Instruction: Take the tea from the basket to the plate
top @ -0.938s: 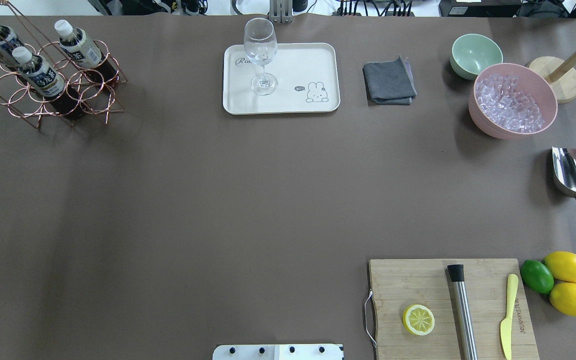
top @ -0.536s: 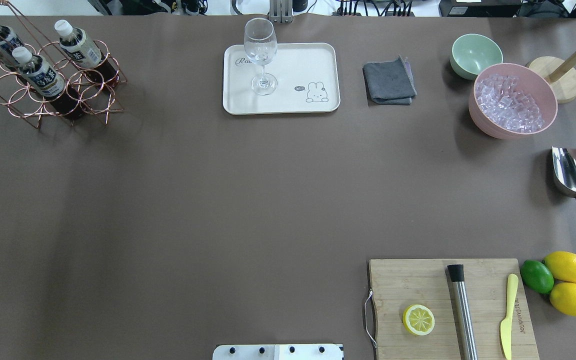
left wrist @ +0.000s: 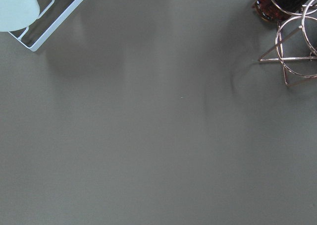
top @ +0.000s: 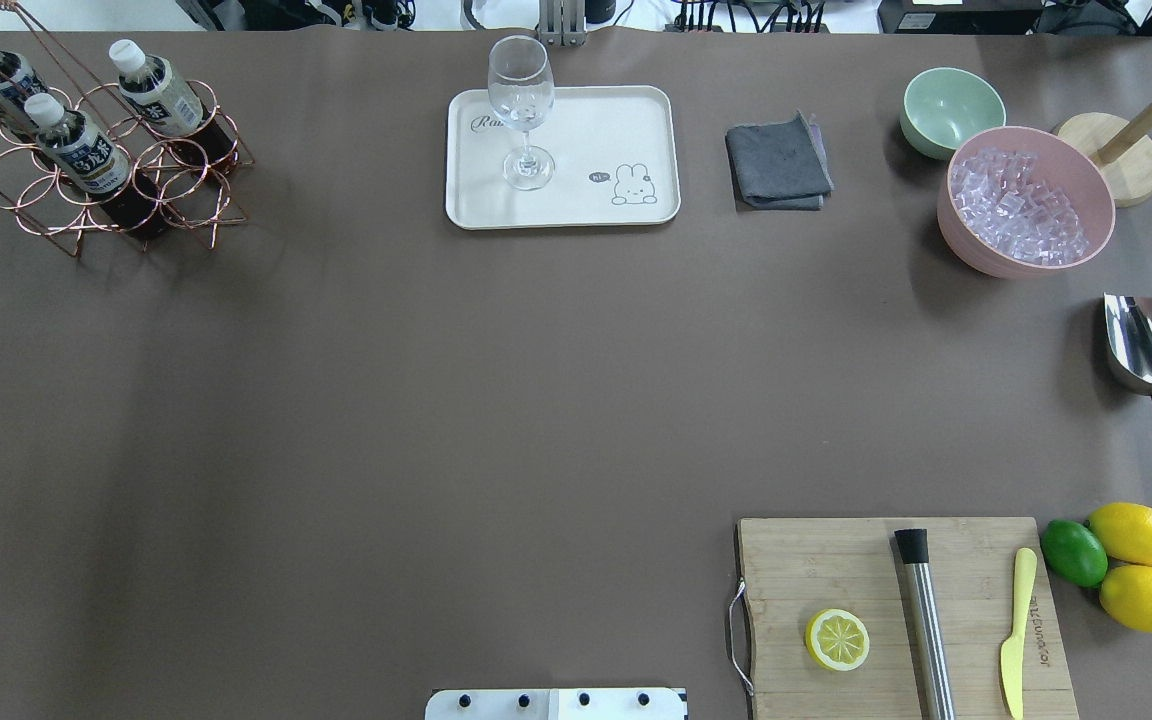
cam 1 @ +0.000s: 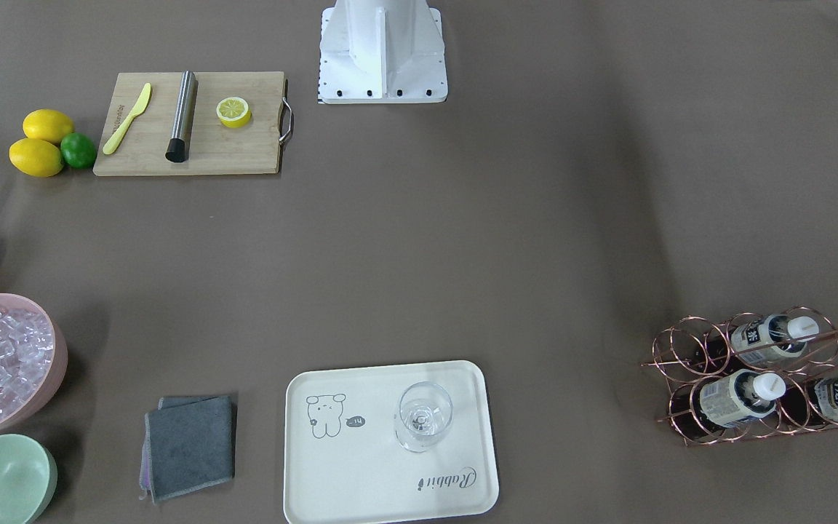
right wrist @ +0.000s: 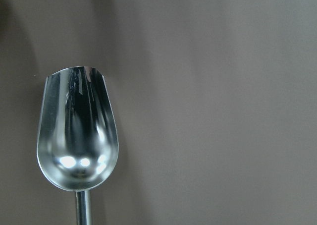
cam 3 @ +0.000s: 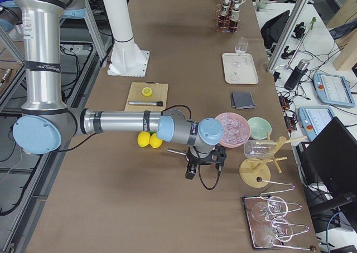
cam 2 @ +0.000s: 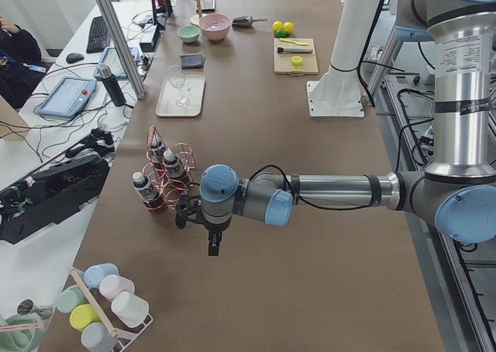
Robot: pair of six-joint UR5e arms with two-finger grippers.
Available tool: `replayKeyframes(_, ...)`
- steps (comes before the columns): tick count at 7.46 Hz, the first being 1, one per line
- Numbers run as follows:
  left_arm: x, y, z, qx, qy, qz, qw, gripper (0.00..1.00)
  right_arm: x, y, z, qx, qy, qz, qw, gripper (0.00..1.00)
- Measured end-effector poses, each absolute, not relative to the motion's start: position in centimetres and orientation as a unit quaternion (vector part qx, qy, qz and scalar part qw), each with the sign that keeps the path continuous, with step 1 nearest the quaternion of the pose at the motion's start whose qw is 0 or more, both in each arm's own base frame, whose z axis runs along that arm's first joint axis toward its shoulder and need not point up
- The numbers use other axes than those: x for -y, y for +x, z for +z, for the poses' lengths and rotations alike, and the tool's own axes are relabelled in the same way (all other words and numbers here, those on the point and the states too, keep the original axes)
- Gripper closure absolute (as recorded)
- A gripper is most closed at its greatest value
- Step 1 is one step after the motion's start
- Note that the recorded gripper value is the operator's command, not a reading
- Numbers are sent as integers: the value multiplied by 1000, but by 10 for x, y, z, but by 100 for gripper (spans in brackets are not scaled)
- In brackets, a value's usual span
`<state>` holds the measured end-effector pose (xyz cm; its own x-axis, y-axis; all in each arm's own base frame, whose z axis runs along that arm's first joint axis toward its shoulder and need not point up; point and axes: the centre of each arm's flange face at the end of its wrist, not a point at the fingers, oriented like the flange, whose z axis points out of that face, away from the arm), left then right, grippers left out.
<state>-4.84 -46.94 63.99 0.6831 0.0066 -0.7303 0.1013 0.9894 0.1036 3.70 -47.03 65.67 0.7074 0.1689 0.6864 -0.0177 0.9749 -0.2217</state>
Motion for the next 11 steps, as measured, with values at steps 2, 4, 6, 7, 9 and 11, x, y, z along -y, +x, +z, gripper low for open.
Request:
replayKeyframes(2,469,-48,640,-397,67,-26,915,1,470,37,657,379,-100,51,919,0)
replayKeyframes(4,469,-49,641,-396,66,-27,915,1,472,34,657,379,-100,47,919,0)
replayKeyframes(6,469,-49,641,-397,66,-27,915,1,476,31,653,379,-96,42,919,0)
replayKeyframes(7,469,-48,640,-397,66,-27,915,1,477,28,652,379,-93,37,920,0)
replayKeyframes(9,469,-48,641,-397,65,-28,915,1,483,27,646,380,-61,21,923,0)
replayKeyframes(11,469,-48,641,-397,64,-28,915,1,487,27,640,382,-19,3,924,0)
